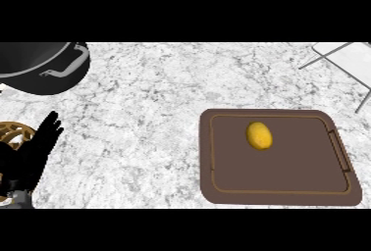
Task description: Pick the eggplant from the tray and place it in the tiered shelf
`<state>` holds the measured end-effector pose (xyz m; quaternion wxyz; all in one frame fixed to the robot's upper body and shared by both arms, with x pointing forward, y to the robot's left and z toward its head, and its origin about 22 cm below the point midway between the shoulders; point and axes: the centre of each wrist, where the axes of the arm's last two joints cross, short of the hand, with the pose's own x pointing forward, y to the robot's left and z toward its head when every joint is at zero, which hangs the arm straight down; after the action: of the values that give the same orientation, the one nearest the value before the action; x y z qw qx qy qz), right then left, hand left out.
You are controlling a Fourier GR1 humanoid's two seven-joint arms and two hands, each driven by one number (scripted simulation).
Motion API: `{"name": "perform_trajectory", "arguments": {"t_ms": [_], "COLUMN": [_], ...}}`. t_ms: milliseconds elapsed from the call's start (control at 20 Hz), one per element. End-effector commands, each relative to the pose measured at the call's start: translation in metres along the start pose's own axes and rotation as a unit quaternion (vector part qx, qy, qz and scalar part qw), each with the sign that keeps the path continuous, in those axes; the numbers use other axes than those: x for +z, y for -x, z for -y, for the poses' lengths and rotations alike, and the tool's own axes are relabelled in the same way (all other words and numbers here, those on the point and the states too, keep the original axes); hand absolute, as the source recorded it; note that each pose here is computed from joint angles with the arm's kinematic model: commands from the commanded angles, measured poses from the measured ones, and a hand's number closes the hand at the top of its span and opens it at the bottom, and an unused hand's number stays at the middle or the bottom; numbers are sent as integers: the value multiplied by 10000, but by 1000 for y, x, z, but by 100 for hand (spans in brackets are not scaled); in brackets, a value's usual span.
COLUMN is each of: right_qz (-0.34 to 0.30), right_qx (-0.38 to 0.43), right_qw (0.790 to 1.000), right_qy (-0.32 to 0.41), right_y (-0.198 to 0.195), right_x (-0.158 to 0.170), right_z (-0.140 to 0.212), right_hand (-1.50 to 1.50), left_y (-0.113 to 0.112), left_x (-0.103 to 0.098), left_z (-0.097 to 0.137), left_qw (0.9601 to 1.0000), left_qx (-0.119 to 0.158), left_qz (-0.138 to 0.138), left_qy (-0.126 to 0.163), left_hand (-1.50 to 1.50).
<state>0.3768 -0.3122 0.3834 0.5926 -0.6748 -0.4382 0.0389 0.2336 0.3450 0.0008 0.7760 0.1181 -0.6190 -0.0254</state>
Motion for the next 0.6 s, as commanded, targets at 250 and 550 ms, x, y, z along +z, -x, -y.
{"name": "perform_trajectory", "arguments": {"t_ms": [250, 550], "right_qz": [-238, -453], "right_qx": [504, 26], "right_qw": [9984, 9989], "right_qy": [138, 156], "right_y": [23, 57], "right_x": [-39, -66], "right_z": [-43, -63], "right_hand": [150, 150], "left_y": [-6, -13], "left_x": [-1, -16], "left_z": [12, 5], "left_qw": [9999, 9999], "left_qx": [18, -72], "left_qz": [-85, 97], "left_qy": [74, 55], "left_hand": [0, 0]}}
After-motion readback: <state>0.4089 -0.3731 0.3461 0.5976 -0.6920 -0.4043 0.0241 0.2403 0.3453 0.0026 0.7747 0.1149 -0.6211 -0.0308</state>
